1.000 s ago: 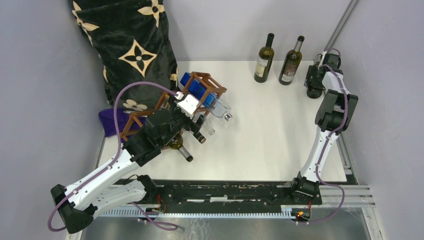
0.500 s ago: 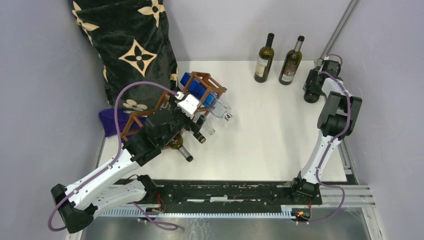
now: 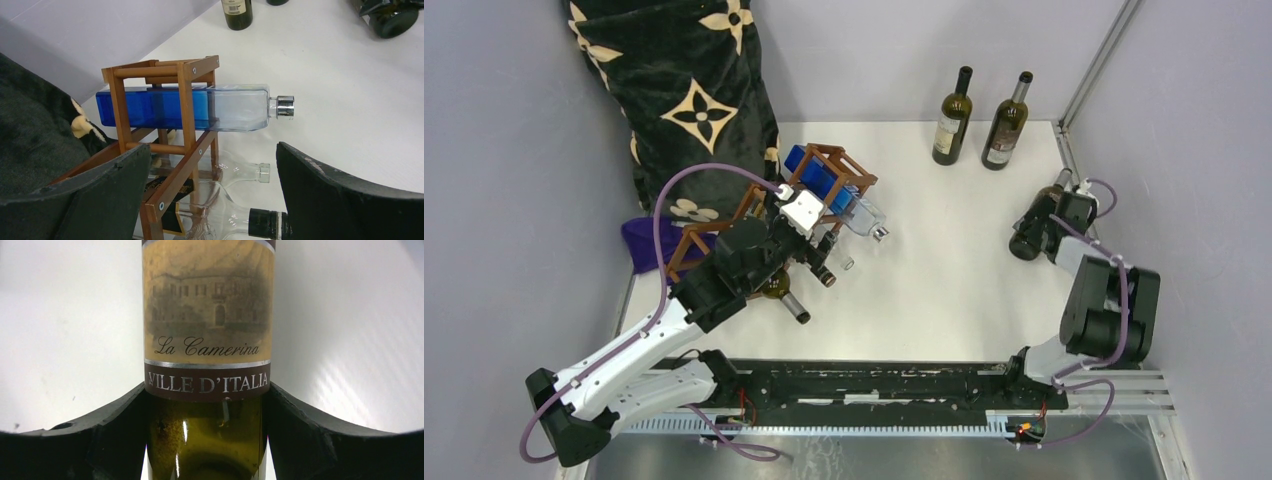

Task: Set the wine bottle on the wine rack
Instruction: Pick up the wine bottle from the corner of the board.

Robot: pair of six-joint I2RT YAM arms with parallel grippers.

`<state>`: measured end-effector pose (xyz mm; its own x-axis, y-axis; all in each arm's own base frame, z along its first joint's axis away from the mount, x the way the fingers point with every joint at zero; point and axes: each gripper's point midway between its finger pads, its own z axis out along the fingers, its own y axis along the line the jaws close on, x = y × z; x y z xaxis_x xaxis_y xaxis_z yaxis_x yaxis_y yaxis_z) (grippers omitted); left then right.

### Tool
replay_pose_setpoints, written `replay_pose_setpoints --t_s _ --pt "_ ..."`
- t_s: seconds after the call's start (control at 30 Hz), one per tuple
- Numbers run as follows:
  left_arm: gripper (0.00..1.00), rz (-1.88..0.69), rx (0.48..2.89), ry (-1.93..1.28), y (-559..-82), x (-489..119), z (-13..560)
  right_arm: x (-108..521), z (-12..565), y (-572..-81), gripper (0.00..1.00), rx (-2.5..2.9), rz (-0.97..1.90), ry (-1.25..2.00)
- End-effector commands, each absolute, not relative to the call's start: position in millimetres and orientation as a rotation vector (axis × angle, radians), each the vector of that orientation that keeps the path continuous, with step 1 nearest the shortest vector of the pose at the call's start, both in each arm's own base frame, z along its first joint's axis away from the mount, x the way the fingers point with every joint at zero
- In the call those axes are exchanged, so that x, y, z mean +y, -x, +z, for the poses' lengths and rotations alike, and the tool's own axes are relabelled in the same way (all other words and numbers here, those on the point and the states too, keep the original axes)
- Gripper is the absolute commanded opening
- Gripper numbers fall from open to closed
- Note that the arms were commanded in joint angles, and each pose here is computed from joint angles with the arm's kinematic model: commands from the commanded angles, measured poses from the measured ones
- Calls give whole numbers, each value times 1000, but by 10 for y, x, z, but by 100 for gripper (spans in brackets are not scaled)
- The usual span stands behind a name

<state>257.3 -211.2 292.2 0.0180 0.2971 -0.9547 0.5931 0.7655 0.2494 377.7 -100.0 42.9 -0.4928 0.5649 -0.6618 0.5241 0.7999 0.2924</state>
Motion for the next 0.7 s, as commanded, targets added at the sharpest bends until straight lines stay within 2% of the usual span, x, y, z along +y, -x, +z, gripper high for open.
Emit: replay_pose_setpoints --t_s 0.0,0.2,0.4,0.67 --pt "100 -294 1514 -728 -2570 -2150 3115 -768 1288 -3909 0 1797 225 -786" --pt "100 -295 1502 -723 -2557 -2134 3145 -198 1316 -3389 0 1641 428 -808" --pt "100 -370 1477 -715 -2490 -2206 3227 201 1488 -3009 0 1521 583 -699" --pt "100 -668 1480 -711 -2233 -2523 3499 537 1455 -2710 0 1468 801 -584"
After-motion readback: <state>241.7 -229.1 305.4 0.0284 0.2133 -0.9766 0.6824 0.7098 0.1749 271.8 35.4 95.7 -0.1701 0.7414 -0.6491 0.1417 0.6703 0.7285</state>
